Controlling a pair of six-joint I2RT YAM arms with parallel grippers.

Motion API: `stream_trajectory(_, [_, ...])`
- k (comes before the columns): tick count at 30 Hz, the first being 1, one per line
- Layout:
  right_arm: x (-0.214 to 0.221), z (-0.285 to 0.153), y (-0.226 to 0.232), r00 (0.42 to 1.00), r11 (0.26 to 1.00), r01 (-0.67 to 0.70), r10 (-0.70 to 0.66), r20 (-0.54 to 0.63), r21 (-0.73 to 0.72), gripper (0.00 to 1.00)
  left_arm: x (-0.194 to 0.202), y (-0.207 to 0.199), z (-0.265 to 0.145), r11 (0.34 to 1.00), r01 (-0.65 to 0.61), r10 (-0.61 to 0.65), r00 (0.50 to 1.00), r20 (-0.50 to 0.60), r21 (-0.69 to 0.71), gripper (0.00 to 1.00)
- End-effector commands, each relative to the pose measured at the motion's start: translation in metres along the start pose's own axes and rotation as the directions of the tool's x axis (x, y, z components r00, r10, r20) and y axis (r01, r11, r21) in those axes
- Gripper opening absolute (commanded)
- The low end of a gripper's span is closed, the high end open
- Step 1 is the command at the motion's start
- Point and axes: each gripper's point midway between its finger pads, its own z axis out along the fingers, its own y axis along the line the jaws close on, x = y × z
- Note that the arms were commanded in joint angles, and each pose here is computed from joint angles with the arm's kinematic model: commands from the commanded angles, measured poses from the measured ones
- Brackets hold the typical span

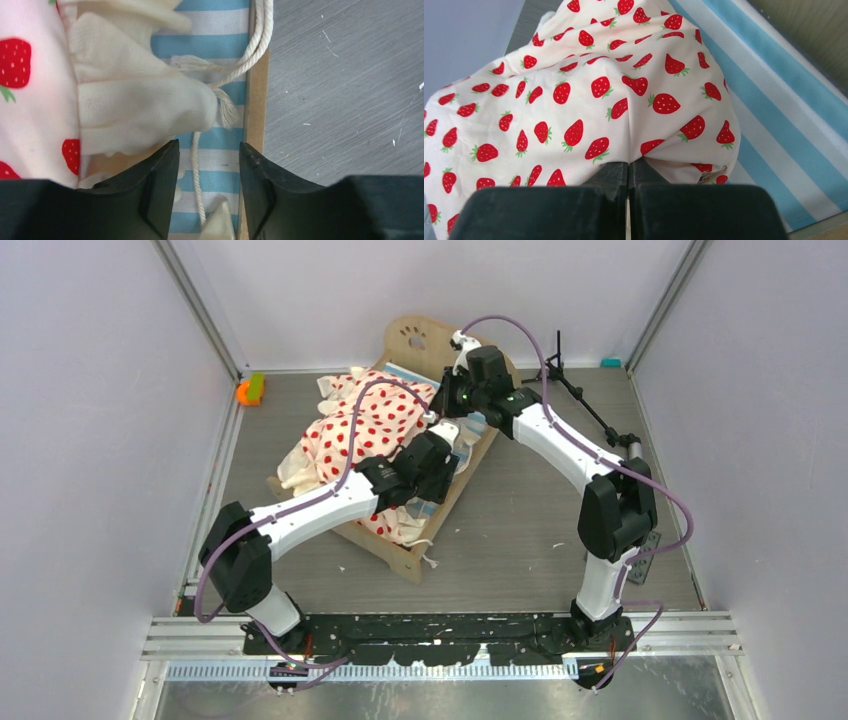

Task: Set up the pet bed
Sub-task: Adjust the mattress on the bed frame.

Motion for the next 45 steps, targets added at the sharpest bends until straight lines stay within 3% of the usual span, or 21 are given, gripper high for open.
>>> stream_trajectory(1, [-0.045, -0.009, 0.018, 0.992, 0.997, 0.057, -0.051, 0.113, -0.053, 0.0, -0.011, 0.01, 0.0, 0.998, 0.007, -0.004, 0.999, 0.048, -0.063, 0.53])
stream_trajectory(9, [-0.042, -0.005, 0.015, 0.994, 0.998, 0.052, -0.047, 0.101, -0.046, 0.0, 0.0, -0.007, -0.006, 0.998, 0.054, -0.054, 0.999, 0.005, 0.043, 0.65])
stream_trajectory(18, [-0.036, -0.002, 0.013, 0.996, 0.998, 0.048, -0.044, 0.081, -0.051, 0.0, -0.029, -0.011, -0.033, 0.985, 0.115, -0.126, 0.989, 0.082, 0.128, 0.72])
stream_trajectory(24, [-0.033, -0.001, 0.012, 0.996, 0.998, 0.05, -0.047, 0.072, -0.047, 0.0, -0.017, -0.03, -0.026, 0.967, 0.148, -0.151, 0.989, -0.001, 0.208, 0.73])
stream_trajectory(45, [-0.025, 0.002, 0.013, 0.997, 0.996, 0.059, -0.056, 0.045, -0.067, 0.0, 0.013, -0.005, 0.021, 0.994, 0.108, -0.105, 0.992, -0.075, 0.029, 0.78])
